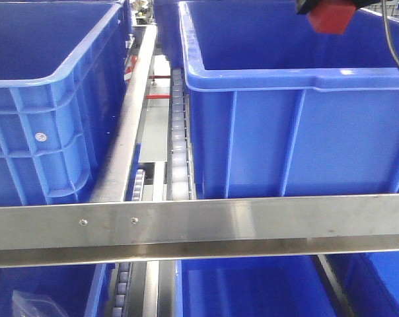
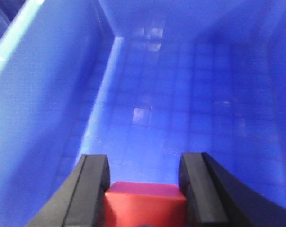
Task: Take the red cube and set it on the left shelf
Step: 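Open the right gripper to release the red cube inside the bin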
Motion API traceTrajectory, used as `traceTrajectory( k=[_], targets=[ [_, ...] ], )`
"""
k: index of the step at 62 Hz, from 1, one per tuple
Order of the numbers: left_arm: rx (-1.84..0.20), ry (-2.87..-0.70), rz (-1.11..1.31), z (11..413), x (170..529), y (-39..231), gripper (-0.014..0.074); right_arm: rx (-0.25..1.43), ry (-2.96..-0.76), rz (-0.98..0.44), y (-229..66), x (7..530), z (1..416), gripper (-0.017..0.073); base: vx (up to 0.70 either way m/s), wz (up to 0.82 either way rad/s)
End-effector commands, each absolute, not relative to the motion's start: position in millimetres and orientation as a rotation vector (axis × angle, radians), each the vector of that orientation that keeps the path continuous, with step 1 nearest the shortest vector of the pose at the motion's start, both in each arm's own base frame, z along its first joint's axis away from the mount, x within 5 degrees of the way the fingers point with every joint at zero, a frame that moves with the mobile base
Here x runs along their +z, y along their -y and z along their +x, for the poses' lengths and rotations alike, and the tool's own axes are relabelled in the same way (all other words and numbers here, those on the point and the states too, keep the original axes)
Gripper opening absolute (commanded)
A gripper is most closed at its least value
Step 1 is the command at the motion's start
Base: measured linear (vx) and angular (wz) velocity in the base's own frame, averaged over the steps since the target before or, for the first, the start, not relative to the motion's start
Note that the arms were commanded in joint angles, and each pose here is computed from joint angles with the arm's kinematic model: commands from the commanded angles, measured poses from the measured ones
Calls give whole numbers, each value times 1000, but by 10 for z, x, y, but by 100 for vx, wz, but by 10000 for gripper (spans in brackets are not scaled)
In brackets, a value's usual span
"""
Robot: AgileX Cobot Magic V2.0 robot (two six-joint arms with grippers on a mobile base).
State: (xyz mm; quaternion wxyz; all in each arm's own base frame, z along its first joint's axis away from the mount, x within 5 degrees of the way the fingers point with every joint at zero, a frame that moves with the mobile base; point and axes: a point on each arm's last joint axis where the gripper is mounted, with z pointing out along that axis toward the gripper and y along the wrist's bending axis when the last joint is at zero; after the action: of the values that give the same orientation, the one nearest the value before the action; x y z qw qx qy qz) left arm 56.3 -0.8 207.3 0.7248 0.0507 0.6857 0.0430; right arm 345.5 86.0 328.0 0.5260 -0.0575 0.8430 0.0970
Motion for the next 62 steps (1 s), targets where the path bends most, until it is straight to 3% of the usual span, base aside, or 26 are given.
traceTrajectory(
  k=[1, 5, 15, 19, 44, 51, 62],
  targets=[
    [89, -1445, 108, 566, 2080, 11, 106, 236, -1832, -143, -856, 3635, 3439, 125, 0, 0],
    [89, -1445, 108, 566, 2080, 11, 106, 237, -1822, -142, -857, 3642, 3443, 214, 0, 0],
    [89, -1445, 108, 566, 2080, 11, 106, 237, -1822, -142, -857, 3642, 3443, 538, 0, 0],
    [89, -1445, 108, 566, 2080, 11, 106, 236, -1829, -142, -856, 3636, 3441, 608, 0, 0],
    [89, -1445, 108, 566, 2080, 11, 106, 236, -1832, -143, -854, 3644, 3429, 622, 0, 0],
    [89, -1445, 108, 566, 2080, 11, 106, 237, -1825, -142, -834, 3689, 3350, 517, 0, 0],
    [89, -1445, 108, 566, 2080, 11, 106, 211, -1777, -168, -758, 3779, 3070, 64, 0, 0]
  ],
)
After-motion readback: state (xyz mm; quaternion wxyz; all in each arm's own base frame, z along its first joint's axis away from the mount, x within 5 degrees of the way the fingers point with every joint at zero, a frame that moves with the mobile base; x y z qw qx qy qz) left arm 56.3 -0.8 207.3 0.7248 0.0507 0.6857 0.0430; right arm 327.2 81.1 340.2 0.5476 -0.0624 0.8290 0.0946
